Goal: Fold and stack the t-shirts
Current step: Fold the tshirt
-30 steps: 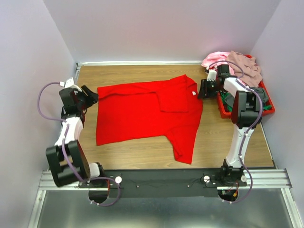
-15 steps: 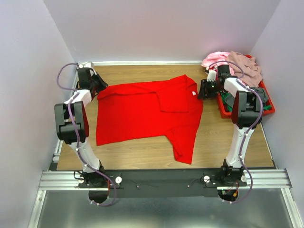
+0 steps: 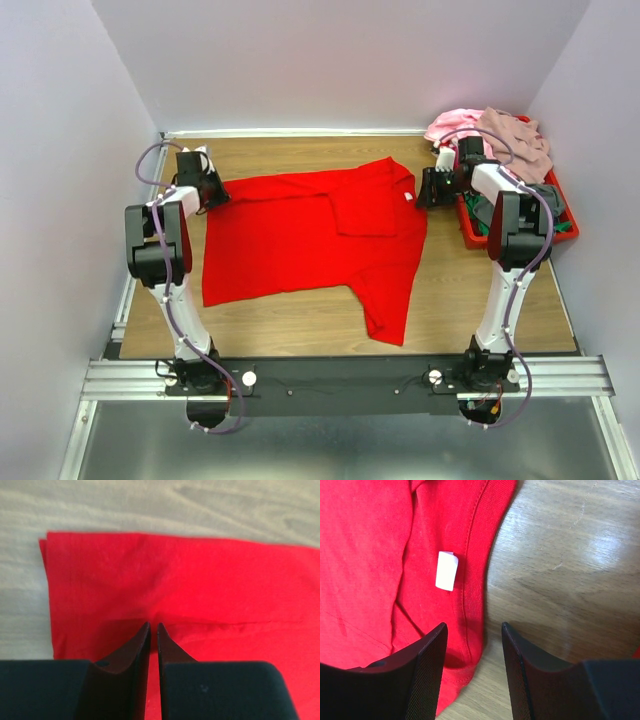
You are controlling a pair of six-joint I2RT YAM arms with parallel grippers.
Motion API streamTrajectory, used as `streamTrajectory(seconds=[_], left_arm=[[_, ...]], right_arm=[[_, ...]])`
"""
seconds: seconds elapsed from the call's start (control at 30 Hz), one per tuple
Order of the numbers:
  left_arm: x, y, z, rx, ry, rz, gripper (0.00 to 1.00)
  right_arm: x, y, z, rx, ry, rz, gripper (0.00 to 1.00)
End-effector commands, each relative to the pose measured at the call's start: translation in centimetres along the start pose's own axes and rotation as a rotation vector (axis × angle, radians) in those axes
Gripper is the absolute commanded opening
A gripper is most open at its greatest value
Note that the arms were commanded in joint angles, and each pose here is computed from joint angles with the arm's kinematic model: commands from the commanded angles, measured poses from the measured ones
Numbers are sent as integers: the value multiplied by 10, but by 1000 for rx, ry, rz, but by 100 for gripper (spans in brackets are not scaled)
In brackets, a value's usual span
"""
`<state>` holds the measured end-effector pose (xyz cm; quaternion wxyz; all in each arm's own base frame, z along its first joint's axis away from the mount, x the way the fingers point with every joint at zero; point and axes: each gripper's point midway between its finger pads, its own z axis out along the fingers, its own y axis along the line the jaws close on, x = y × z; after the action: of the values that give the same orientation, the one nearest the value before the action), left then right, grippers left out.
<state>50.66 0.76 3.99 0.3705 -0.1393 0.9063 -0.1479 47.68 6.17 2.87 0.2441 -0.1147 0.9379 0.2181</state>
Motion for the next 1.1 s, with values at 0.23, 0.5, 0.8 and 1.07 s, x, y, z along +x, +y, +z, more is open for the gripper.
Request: streamTrajectory(seconds=[0.23, 0.5, 0.8, 1.07], left_arm=[[-7, 6, -44, -107, -53, 59, 20], [-74, -24, -167, -120, -422, 14, 66], [33, -40, -225, 262, -355, -328, 98], [130, -15, -203, -24, -11, -564, 94]], right_arm=[[13, 4, -10, -7, 37, -1, 59], [-10, 18, -41, -5, -38, -122, 69], [-24, 85, -92, -101, -154, -420, 85], [31, 193, -144, -449, -421, -894, 100]])
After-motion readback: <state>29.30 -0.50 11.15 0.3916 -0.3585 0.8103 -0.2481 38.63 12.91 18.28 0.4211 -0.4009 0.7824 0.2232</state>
